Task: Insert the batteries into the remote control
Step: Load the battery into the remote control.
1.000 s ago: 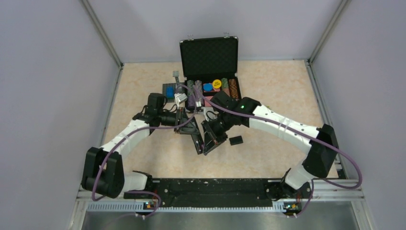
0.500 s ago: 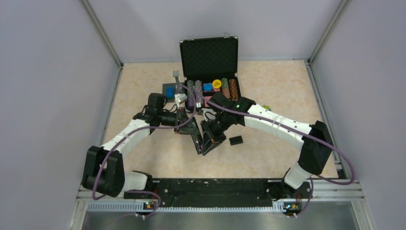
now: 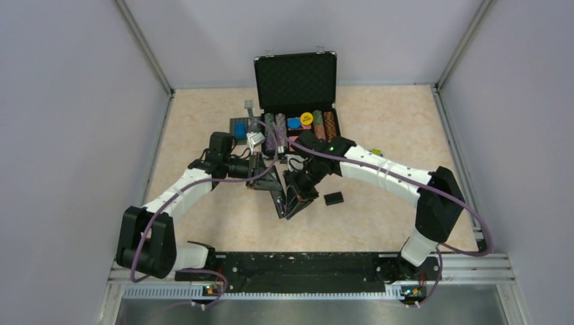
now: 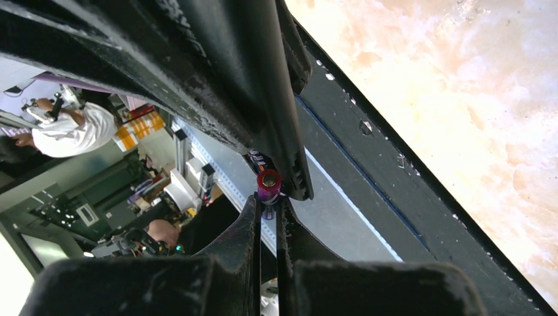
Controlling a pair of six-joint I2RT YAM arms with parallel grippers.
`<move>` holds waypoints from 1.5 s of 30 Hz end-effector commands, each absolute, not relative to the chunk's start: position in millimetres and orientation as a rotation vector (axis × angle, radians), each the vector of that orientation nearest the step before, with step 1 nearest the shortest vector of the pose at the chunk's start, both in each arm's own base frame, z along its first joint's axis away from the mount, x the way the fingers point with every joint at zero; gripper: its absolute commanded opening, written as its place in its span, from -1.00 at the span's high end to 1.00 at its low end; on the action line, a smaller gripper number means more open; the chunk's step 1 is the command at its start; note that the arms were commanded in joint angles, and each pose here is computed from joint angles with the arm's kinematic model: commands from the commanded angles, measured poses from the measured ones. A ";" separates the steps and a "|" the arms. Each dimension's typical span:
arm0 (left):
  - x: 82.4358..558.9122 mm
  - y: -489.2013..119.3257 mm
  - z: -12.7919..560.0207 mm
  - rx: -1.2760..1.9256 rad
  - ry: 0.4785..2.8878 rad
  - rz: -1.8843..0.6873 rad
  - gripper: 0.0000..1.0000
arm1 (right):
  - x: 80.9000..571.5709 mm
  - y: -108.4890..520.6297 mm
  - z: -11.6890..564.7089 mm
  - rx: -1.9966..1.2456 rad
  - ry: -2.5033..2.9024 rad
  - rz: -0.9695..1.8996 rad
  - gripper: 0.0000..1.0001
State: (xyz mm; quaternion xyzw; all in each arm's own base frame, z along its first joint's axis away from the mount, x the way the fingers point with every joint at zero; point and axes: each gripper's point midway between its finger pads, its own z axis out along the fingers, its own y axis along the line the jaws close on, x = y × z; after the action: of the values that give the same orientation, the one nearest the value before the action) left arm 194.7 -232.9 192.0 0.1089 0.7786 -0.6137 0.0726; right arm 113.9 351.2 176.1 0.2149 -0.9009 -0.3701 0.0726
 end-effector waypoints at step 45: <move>192.5 -237.6 184.6 0.307 2.430 -1.852 1.00 | 167.9 351.2 154.7 0.423 -2.838 -0.933 0.44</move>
State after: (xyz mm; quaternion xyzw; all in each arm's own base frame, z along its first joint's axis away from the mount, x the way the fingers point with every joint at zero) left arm 193.9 -232.9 165.3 0.0916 0.8085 -0.5788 0.0542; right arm 153.4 347.3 151.2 0.1367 -0.9375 -0.3074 0.0890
